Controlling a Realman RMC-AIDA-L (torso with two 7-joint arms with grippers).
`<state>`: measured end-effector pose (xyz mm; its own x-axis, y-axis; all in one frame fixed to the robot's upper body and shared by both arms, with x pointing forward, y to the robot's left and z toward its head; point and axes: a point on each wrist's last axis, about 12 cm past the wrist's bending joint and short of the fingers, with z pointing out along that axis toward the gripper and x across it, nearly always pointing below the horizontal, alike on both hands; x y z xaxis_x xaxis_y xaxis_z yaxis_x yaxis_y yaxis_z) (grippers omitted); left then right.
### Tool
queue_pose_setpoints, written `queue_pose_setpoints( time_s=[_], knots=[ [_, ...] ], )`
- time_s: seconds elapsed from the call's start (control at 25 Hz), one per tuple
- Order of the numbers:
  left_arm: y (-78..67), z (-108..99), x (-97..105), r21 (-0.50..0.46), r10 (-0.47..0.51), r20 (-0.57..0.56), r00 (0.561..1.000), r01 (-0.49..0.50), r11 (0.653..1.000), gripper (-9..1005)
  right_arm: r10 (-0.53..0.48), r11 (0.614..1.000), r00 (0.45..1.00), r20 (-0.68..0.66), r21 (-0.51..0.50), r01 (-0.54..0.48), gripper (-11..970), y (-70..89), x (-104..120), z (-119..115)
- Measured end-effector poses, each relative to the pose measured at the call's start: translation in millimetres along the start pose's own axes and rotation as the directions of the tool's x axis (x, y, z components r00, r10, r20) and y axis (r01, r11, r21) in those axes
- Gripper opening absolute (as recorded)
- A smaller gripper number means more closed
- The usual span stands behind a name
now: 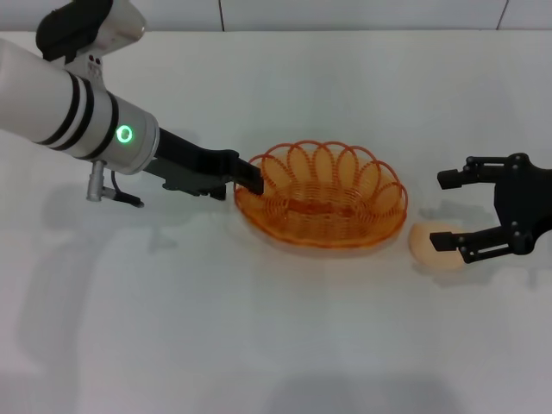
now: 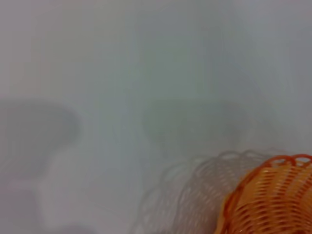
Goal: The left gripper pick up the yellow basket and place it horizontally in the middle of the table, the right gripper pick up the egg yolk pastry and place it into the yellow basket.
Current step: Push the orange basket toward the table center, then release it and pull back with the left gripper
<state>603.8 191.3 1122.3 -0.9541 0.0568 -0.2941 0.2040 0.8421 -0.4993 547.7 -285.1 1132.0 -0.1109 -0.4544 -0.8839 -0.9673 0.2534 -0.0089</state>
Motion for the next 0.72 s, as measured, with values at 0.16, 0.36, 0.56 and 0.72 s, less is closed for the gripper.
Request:
queue_pose_setpoints(
  time_s=[0.16, 0.36, 0.56, 0.72],
  knots=[
    [1.6, -3.3, 1.5, -0.002, 0.016, -0.002, 1.000, -0.016, 1.000, 676, 0.005, 1.000, 1.000, 0.001, 0.002, -0.005, 836, 1.0, 1.5, -0.7],
    [5.3, -14.4, 6.2, -0.010, 0.051, 0.008, 0.999, -0.051, 0.999, 806, 0.009, 1.000, 1.000, 0.002, 0.006, -0.009, 835, 1.3, 2.1, -0.3],
    [14.8, -32.7, 12.7, 0.020, 0.102, 0.043, 0.994, -0.103, 0.994, 806, 0.021, 1.000, 1.000, 0.009, 0.010, -0.021, 834, 1.4, 2.3, -1.3],
    [26.5, -50.3, 21.4, 0.078, 0.187, 0.134, 0.973, -0.199, 0.977, 806, 0.040, 0.999, 0.999, 0.013, 0.014, -0.040, 833, 2.6, 4.1, -2.6]
  ],
)
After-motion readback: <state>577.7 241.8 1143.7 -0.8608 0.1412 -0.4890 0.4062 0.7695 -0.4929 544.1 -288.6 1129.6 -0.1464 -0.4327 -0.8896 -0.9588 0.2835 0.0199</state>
